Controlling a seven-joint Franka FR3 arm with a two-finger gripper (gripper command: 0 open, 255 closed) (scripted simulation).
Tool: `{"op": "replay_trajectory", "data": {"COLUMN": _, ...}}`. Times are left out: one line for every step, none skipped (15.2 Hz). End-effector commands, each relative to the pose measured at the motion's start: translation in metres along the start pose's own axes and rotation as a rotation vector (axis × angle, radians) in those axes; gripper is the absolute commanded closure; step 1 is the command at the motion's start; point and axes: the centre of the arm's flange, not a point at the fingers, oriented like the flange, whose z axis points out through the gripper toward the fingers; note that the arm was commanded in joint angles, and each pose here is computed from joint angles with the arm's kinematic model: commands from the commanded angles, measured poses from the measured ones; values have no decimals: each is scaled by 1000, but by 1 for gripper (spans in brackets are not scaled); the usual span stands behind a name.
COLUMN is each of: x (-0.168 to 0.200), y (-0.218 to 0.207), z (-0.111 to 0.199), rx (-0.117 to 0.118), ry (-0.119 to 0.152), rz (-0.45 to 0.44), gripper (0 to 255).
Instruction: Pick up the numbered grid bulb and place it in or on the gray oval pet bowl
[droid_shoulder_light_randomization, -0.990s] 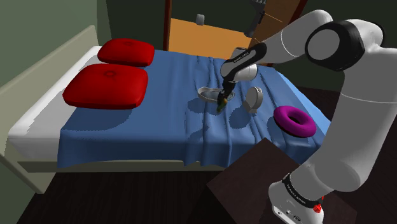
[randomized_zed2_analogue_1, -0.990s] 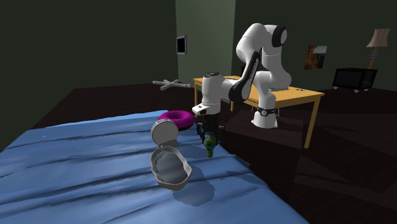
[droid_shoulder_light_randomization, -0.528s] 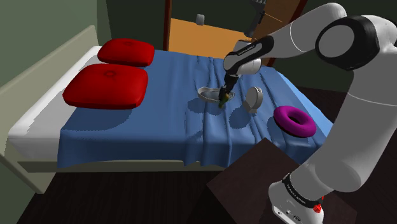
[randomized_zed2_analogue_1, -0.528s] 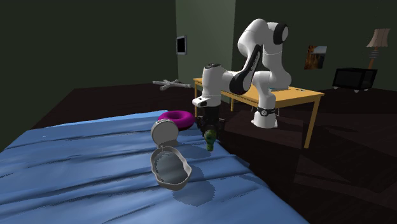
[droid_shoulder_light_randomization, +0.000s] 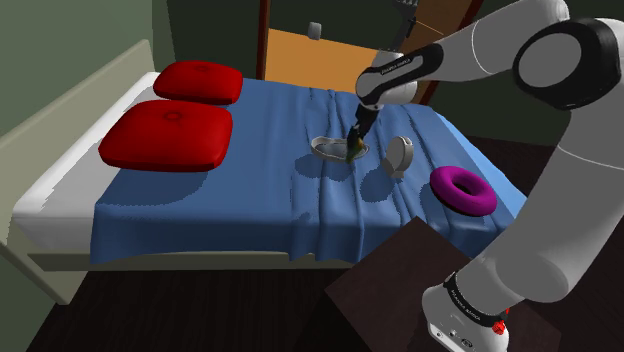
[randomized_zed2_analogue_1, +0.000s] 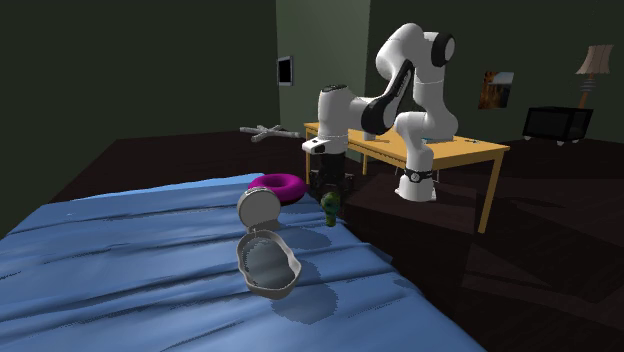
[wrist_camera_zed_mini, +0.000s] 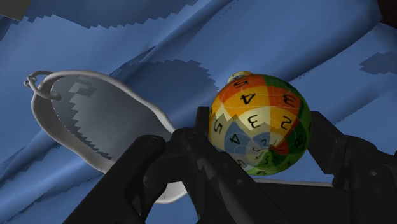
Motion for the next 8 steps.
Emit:
{"op": "replay_trajectory", "data": {"x": 0, "y": 1, "z": -11, "rx": 0, "ry": 0, "rz": 0, "gripper": 255}}
{"op": "replay_trajectory", "data": {"x": 0, "y": 1, "z": -16, "rx": 0, "ry": 0, "rz": 0, "gripper": 255}}
{"op": "replay_trajectory", "data": {"x": 0, "y": 1, "z": -22, "rx": 0, "ry": 0, "rz": 0, "gripper": 255}}
{"op": "replay_trajectory", "data": {"x": 0, "y": 1, "z": -23, "rx": 0, "ry": 0, "rz": 0, "gripper": 255}}
{"op": "replay_trajectory", "data": {"x": 7, "y": 12, "z": -25, "rx": 0, "ry": 0, "rz": 0, "gripper": 255}}
{"op": "replay_trajectory", "data": {"x": 14, "y": 23, "z": -26, "rx": 0, "ry": 0, "rz": 0, "gripper": 255}}
{"op": "replay_trajectory", "data": {"x": 21, "y": 34, "z": -28, "rx": 0, "ry": 0, "rz": 0, "gripper": 255}}
{"op": "replay_trajectory", "data": {"x": 28, "y": 45, "z": -30, "rx": 0, "ry": 0, "rz": 0, "gripper": 255}}
